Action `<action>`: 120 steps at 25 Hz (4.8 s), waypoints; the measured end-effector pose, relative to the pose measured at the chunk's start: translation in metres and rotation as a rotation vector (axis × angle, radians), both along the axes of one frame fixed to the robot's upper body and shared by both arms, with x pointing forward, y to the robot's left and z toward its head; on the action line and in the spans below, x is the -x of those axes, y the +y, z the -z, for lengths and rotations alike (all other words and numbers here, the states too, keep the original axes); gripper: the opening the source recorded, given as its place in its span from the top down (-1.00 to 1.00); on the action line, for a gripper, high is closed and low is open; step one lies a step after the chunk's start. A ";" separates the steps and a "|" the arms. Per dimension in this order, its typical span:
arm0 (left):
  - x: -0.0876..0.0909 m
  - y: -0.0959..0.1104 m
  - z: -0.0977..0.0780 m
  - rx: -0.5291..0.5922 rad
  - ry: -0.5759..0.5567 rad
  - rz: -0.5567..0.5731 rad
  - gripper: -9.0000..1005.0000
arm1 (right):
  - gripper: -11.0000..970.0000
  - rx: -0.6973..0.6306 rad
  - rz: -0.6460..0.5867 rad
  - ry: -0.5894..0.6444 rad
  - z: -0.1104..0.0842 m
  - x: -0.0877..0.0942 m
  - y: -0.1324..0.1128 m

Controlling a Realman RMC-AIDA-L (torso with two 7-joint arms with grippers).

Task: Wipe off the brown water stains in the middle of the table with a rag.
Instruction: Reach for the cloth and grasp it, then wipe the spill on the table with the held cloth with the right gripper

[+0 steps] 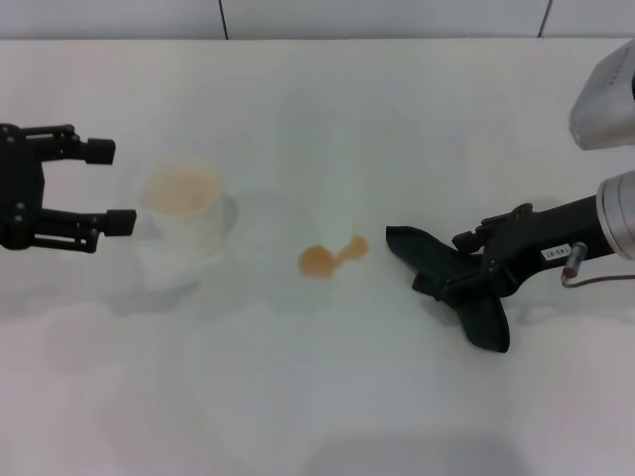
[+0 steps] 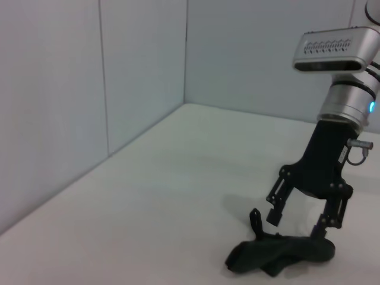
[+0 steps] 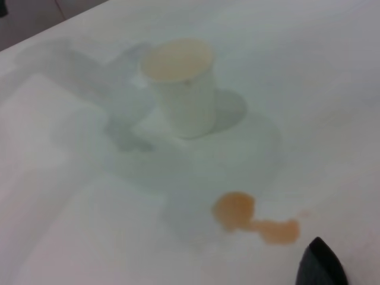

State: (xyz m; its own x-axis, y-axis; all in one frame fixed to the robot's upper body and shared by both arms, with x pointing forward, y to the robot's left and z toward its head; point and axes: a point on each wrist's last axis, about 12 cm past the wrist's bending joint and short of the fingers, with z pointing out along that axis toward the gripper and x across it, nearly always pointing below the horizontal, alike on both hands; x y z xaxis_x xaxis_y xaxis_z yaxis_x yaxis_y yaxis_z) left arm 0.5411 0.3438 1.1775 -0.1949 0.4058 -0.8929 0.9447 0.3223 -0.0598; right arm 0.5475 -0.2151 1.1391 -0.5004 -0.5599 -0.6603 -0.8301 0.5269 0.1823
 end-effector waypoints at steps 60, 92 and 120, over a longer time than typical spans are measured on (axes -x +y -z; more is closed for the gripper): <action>0.006 -0.002 0.013 -0.016 0.027 -0.010 -0.76 | 0.82 0.097 0.042 -0.053 0.023 -0.002 0.013; 0.008 -0.006 0.015 -0.005 0.005 -0.002 -0.76 | 0.82 0.058 -0.176 -0.102 0.031 0.005 0.119; 0.007 -0.009 0.018 0.002 0.001 -0.016 -0.76 | 0.82 0.114 0.045 -0.182 0.017 -0.050 0.070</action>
